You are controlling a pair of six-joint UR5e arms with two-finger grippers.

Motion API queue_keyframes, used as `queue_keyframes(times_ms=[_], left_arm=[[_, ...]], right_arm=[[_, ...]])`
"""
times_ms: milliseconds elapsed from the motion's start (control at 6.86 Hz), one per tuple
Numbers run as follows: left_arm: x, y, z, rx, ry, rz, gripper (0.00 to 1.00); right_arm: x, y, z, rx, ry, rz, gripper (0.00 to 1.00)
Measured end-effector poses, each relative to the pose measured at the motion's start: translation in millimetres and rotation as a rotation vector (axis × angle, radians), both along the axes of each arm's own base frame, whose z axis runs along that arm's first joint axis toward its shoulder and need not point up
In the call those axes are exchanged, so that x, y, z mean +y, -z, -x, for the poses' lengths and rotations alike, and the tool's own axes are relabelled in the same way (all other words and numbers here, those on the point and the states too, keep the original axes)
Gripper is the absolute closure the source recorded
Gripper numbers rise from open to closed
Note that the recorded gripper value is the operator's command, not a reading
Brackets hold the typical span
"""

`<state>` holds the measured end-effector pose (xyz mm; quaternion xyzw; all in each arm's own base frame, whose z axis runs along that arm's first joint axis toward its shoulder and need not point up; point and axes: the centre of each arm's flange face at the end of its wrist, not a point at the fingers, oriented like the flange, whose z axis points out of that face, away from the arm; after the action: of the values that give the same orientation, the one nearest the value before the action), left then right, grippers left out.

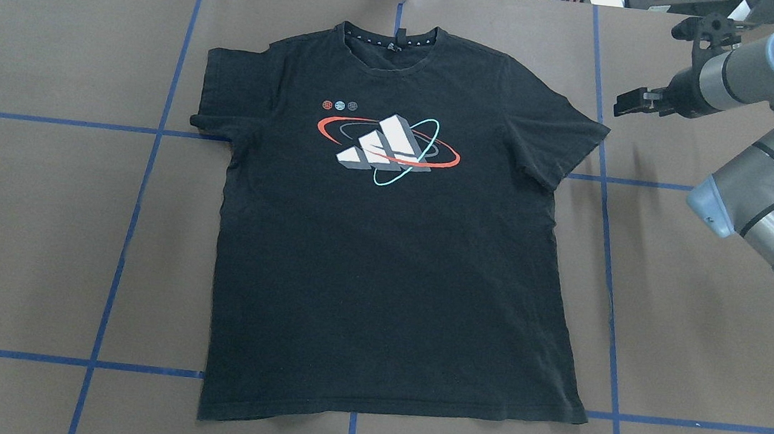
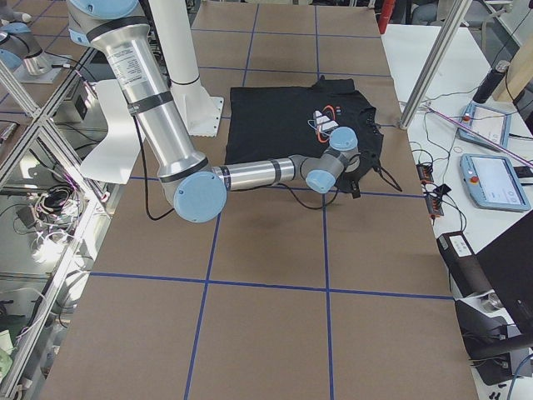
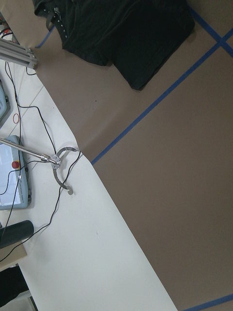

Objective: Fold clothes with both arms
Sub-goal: 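Move the right gripper to the black shirt's sleeve farthest from the robot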

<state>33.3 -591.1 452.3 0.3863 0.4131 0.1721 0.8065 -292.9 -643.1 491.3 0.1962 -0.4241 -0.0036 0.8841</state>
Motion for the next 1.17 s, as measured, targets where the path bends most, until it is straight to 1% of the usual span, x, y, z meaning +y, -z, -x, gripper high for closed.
queue_keyframes(times_ms=[146, 437, 1166], left_arm=[[0, 0, -2, 0.0, -0.003, 0.0, 0.0], [0, 0, -3, 0.0, -0.005, 0.001, 0.0], [0, -2, -3, -0.001, -0.006, 0.004, 0.0]], right_arm=[[3, -3, 13, 0.007, -0.011, 0.0, 0.19], [6, -2, 30, 0.01, -0.011, 0.0, 0.23], [2, -8, 53, 0.028, -0.009, -0.008, 0.3]])
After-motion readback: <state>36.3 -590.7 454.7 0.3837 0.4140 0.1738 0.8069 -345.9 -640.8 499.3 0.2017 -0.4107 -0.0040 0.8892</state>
